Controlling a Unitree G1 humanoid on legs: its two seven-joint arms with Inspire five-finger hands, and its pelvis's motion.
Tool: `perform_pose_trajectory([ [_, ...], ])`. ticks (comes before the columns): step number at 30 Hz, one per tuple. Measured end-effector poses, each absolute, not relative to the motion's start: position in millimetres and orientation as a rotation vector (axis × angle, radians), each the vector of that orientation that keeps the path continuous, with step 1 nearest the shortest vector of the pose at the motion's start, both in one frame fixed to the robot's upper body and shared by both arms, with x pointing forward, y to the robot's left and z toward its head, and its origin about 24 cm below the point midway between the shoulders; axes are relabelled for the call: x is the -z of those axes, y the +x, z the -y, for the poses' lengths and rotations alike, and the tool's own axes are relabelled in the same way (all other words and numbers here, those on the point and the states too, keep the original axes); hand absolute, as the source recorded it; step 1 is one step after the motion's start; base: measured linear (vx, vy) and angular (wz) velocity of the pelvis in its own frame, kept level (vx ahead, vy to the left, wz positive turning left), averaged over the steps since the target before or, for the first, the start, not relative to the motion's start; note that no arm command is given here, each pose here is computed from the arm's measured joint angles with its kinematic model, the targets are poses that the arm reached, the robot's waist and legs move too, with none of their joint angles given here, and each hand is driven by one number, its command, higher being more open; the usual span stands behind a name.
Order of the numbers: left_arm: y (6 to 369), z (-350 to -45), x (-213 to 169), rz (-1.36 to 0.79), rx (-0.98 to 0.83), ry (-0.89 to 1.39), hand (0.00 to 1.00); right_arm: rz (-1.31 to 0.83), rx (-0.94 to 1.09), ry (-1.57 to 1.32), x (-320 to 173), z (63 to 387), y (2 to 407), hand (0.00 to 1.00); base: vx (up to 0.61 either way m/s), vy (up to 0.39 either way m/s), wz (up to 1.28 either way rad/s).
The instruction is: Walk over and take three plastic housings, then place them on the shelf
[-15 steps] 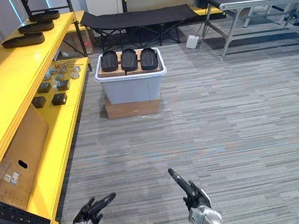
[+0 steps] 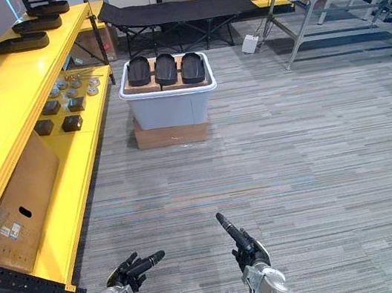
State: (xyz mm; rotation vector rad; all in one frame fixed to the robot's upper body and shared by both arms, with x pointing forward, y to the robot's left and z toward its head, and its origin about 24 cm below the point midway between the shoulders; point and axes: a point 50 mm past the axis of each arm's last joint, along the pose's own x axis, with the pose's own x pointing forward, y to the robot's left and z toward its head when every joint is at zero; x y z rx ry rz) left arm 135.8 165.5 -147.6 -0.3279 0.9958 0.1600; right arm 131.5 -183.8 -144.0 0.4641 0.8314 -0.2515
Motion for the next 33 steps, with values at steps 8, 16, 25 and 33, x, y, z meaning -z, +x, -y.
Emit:
perform_pose_trajectory([
  [8,128.7,-166.7,151.3,-1.001,-0.326,-0.422,1.0,-0.909,0.285,0.519,152.3,176.2,114.0,1.0,-0.09,0.014,0.02],
  [16,127.2,-169.0,151.3,-0.964,-0.434,-0.595,1.0,-0.921,0.288,0.503,153.3,177.5,110.8,1.0,-0.04,0.009,0.05],
  [25,127.2,-167.8,151.5,-0.953,-0.452,-0.652,1.0,-0.932,0.298,0.487,154.6,178.1,109.5,1.0,0.01,0.007,0.03],
  [33,126.3,-168.5,152.0,-0.938,-0.429,-0.676,1.0,-0.946,0.309,0.449,155.1,179.9,108.1,1.0,-0.02,0.011,-0.04],
])
